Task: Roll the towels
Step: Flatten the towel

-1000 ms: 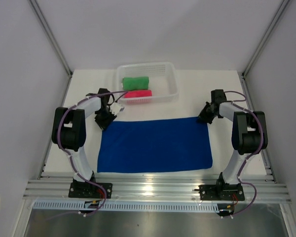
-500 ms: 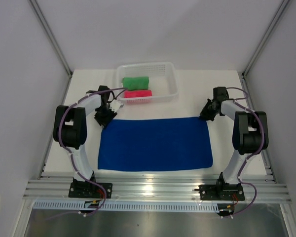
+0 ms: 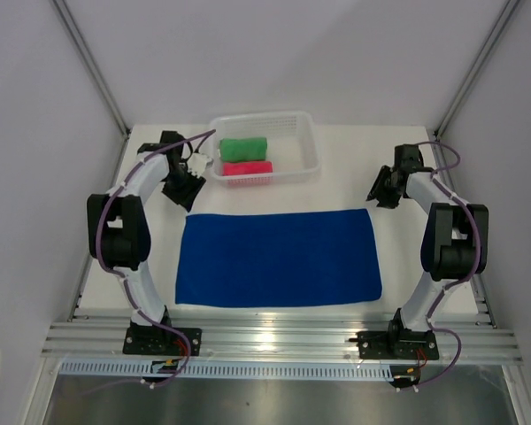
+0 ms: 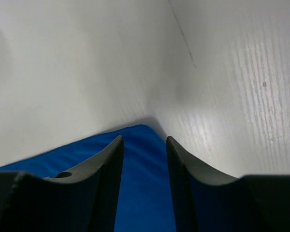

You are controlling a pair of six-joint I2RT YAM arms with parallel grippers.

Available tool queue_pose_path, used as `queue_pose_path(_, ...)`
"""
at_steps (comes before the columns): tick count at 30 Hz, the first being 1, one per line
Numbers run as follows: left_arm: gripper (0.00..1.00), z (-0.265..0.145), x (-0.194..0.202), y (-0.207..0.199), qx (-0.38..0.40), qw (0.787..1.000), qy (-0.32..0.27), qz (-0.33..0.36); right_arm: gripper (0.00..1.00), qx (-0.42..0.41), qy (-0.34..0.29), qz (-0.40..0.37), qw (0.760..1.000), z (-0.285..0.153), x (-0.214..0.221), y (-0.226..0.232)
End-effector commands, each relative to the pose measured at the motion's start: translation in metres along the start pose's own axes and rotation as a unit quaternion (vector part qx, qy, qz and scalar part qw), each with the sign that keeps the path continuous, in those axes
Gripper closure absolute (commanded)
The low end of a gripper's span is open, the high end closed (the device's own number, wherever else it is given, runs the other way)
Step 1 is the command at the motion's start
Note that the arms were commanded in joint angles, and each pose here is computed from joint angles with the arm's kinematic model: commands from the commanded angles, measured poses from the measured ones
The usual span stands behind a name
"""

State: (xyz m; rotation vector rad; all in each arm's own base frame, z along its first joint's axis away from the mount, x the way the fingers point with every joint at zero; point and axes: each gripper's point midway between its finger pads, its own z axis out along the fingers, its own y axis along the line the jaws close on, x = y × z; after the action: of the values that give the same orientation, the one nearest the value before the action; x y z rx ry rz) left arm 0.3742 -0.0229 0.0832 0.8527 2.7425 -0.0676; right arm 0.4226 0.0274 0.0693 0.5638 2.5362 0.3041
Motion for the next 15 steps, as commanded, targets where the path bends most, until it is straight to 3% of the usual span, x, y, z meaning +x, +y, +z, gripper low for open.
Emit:
queue_pose_path(1,0.49,0.015,0.005,-0.001,0.021,0.999,0.034,-0.008,0.55,0.035,0.036,-0.023,0.998,0.013,0.014,-0.019)
queue_pose_path(15,0.48,0.053,0.019,0.014,0.02,0.994,0.1,0.028,0.59,0.001,0.068,-0.024,0.997,0.027,0.037,-0.015)
